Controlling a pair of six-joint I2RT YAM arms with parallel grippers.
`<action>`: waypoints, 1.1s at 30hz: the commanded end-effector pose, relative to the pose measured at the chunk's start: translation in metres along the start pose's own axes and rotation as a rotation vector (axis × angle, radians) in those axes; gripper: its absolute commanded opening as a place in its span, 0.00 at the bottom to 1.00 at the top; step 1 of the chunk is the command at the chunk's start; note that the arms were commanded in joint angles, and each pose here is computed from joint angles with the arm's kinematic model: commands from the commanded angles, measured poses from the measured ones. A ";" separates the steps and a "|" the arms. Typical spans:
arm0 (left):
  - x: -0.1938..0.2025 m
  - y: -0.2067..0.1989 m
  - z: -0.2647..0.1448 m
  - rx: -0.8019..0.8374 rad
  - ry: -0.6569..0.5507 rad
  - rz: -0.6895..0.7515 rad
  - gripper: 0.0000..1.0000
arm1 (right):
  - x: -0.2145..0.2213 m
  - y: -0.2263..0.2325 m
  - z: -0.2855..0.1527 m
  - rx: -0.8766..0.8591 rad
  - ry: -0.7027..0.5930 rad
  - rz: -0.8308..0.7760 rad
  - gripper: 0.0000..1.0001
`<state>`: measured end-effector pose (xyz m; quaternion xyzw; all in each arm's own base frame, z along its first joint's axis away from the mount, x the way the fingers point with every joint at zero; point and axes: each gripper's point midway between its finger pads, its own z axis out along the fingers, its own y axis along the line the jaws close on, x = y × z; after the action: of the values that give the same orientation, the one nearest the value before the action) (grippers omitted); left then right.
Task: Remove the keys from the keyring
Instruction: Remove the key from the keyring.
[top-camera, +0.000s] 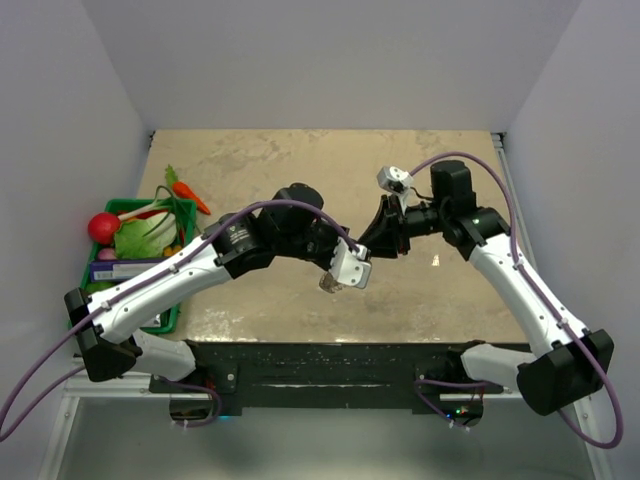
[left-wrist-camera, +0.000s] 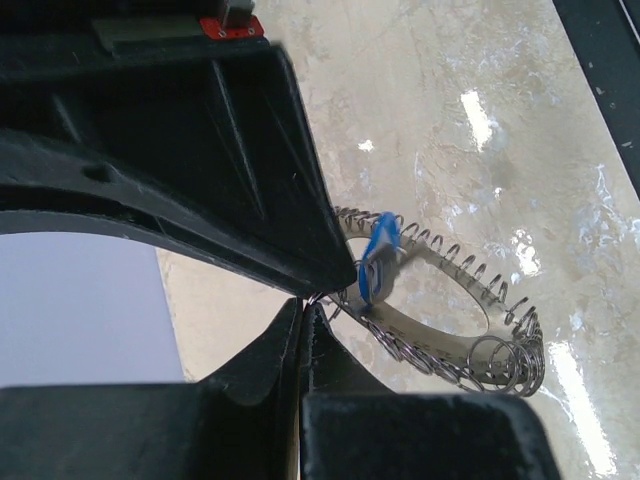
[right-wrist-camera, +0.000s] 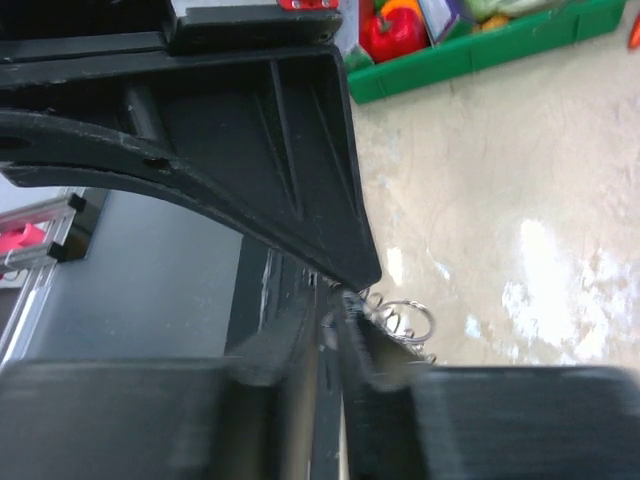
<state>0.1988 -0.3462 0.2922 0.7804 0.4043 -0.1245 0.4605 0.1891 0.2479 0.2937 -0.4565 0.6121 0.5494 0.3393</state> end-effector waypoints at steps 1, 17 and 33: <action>-0.009 0.008 -0.003 -0.037 -0.100 -0.094 0.00 | -0.013 0.006 -0.012 0.033 0.068 -0.159 0.38; -0.019 0.026 -0.008 -0.057 -0.224 -0.228 0.00 | -0.012 -0.011 -0.031 0.298 0.046 -0.340 0.49; -0.020 0.041 -0.009 -0.086 -0.263 -0.313 0.00 | -0.011 -0.021 -0.016 0.363 0.033 -0.307 0.48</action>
<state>0.2120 -0.3511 0.2947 0.6855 0.4902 -0.2592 0.4718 0.2023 0.2345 0.2850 -0.4960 0.6327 0.3856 0.4528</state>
